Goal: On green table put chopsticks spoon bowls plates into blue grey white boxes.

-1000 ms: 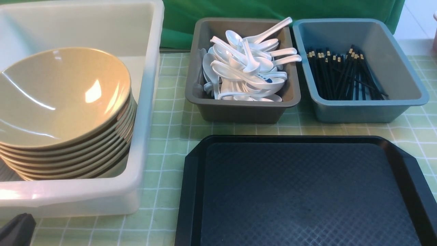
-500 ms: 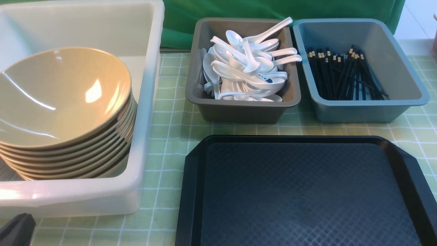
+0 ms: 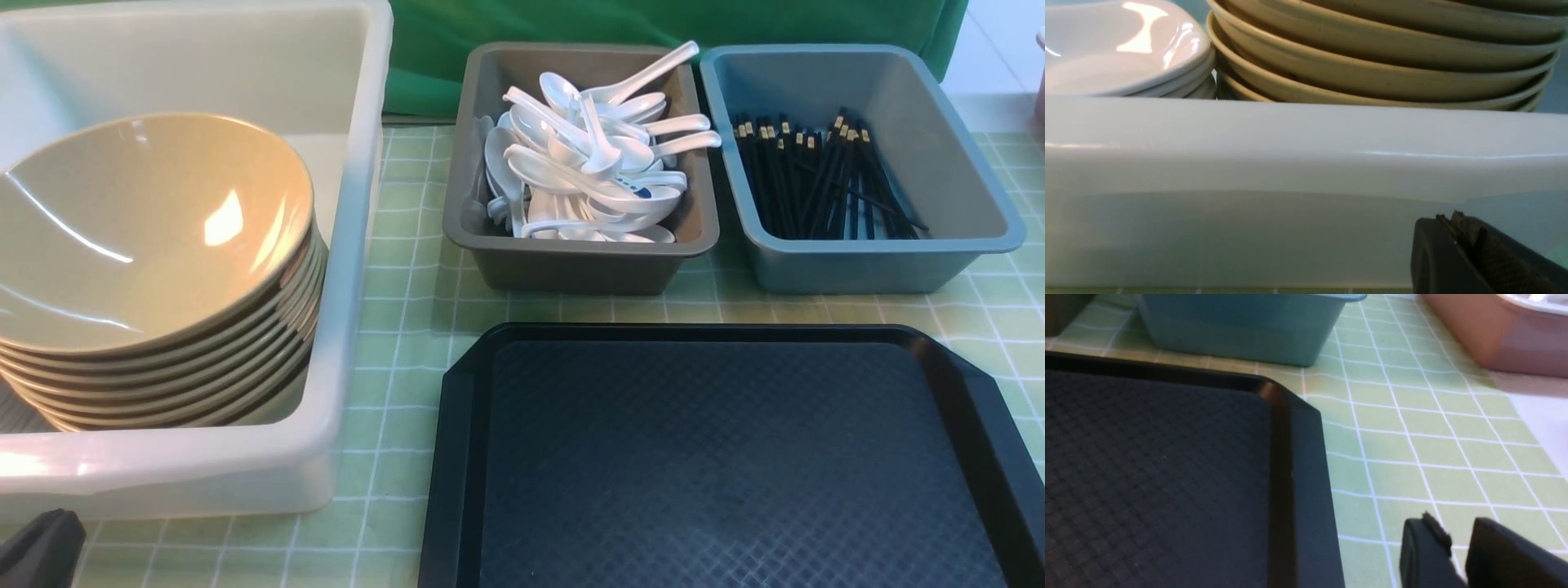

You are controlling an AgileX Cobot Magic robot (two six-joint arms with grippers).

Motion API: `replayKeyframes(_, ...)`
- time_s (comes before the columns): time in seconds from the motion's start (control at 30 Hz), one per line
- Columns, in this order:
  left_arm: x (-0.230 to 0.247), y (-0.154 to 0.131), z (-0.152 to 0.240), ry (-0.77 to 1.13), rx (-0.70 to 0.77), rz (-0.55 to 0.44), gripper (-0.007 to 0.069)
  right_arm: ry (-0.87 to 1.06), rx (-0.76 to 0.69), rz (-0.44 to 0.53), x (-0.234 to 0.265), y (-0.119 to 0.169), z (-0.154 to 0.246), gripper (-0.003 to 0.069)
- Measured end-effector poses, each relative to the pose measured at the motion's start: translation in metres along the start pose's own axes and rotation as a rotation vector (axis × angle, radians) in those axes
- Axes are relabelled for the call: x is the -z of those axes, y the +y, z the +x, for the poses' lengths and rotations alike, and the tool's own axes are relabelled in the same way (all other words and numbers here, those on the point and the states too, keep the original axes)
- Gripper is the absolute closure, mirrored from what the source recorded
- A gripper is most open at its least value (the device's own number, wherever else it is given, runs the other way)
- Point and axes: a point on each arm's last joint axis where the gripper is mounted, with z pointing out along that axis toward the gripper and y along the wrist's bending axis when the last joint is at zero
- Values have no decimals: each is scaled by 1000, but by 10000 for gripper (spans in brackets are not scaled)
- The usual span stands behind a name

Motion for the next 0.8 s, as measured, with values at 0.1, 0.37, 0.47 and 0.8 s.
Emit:
replayKeyframes(0.1,0,0,0,0,-1,0,627,0,0,0,0,0,0,486)
replayKeyframes(0.37,0,0,0,-1,-1,0,627,-1,0,0,0,0,0,483)
replayKeyframes(0.47,0,0,0,-1,-1,0,627,-1,0,0,0,0,0,478)
replayKeyframes(0.8,0,0,0,-1,-2,0,627,-1,0,0,0,0,0,475)
